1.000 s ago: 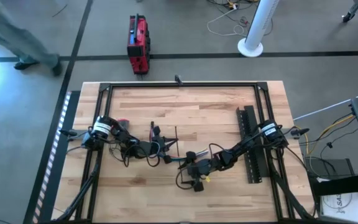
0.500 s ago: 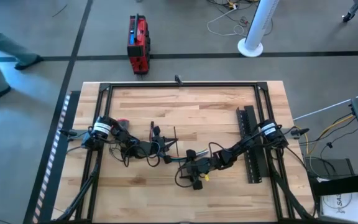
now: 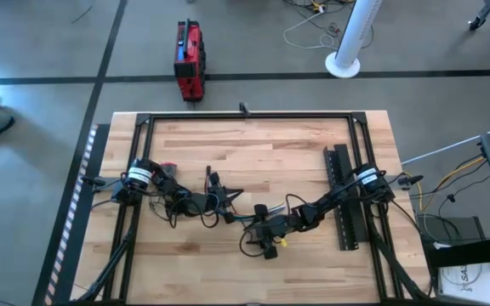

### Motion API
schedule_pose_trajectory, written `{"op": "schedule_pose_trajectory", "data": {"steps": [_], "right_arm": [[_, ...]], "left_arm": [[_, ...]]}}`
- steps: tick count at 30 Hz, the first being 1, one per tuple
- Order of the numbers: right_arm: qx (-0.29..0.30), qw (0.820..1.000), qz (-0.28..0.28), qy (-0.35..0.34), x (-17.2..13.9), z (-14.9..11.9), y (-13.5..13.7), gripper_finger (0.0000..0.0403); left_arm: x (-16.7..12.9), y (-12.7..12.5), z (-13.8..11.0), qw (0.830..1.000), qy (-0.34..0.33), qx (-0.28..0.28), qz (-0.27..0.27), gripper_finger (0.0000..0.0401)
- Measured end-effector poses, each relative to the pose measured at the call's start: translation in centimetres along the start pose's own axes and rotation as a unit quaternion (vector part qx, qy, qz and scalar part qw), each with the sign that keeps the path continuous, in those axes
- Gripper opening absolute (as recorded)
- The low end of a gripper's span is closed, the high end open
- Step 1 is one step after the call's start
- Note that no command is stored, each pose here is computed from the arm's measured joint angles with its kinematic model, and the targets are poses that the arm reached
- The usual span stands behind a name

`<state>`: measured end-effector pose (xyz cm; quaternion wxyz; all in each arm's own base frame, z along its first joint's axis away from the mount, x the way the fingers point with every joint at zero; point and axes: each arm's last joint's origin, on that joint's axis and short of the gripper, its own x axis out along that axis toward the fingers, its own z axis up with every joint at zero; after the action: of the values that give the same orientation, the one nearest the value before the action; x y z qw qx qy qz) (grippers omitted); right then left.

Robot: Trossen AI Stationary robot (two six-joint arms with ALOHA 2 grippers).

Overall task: Ziptie cables
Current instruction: Wrap the colored cable wires with the black zip tie

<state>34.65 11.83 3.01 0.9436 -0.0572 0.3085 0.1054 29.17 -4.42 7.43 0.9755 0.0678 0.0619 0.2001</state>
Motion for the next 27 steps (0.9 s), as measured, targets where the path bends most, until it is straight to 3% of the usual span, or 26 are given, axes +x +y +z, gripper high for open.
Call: {"op": "schedule_pose_trajectory", "data": {"steps": [11, 27], "right_arm": [[-0.018, 1.0, 0.001, -0.012, -0.8, 1.3, 0.1, 0.0291], [-0.08, 0.996, 0.025, 0.023, -3.1, 2.8, 1.8, 0.0292]], "left_arm": [[0.0, 0.0, 0.3, 1.0, -0.012, -0.005, 0.001, 0.0], [-0.1, 0.1, 1.5, 0.999, -0.034, 0.0, 0.0, 0.0]]}}
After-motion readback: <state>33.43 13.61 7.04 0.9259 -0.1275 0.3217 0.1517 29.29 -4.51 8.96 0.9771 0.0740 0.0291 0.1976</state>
